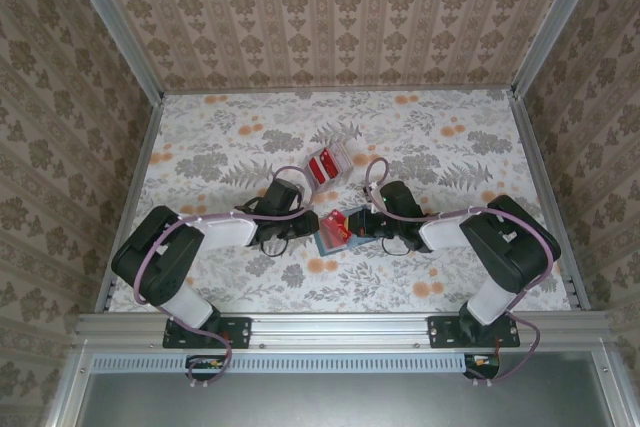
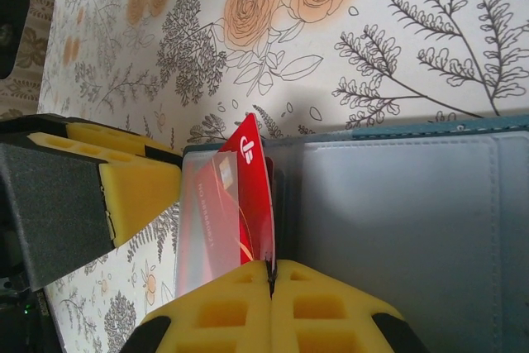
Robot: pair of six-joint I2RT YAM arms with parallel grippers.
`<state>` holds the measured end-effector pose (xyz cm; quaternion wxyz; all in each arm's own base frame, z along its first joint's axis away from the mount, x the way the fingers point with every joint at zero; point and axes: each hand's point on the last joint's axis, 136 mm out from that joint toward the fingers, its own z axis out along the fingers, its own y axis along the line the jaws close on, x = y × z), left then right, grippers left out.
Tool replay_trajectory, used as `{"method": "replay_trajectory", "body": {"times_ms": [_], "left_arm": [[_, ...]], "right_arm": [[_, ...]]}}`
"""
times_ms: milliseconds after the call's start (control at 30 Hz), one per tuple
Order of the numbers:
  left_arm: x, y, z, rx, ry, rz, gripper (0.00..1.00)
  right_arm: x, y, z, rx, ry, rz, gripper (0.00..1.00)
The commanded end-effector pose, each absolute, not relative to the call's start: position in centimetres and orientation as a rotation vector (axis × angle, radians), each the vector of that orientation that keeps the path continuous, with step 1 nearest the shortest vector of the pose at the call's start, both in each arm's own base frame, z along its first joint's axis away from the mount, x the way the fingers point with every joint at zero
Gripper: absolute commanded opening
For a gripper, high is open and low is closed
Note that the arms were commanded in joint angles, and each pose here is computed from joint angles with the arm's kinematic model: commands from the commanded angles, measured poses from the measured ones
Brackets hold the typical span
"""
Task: Put the credit cards into the card holder
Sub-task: Insert the credit card into the card slot.
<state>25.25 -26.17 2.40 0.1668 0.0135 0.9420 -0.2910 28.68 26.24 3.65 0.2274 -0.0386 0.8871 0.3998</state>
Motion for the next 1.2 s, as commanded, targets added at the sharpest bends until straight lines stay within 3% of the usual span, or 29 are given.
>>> {"method": "replay_trajectory", "body": {"times_ms": [0,367,933,1167], "left_arm": [[25.0,-26.2,1.2,0.031,2.716,-0.792,0.29],[25.1,-26.7,0.8,0.028,2.721,-0.806,0.24],[24.8,-26.3,1.2,0.025,2.703,-0.794,0.18],[24.9,-26.3,1.7,0.041,2.701,-0.779,0.18]], "right_arm": [[27.3,24.9,1.0,-0.074,2.53,0.982,0.01],[25.5,22.9,0.5,0.007,2.542,0.661,0.01],[25.6,25.7,-0.6,0.038,2.578,0.734,0.03],[25.1,25.4,0.7,-0.055,2.595,0.679,0.21]]}}
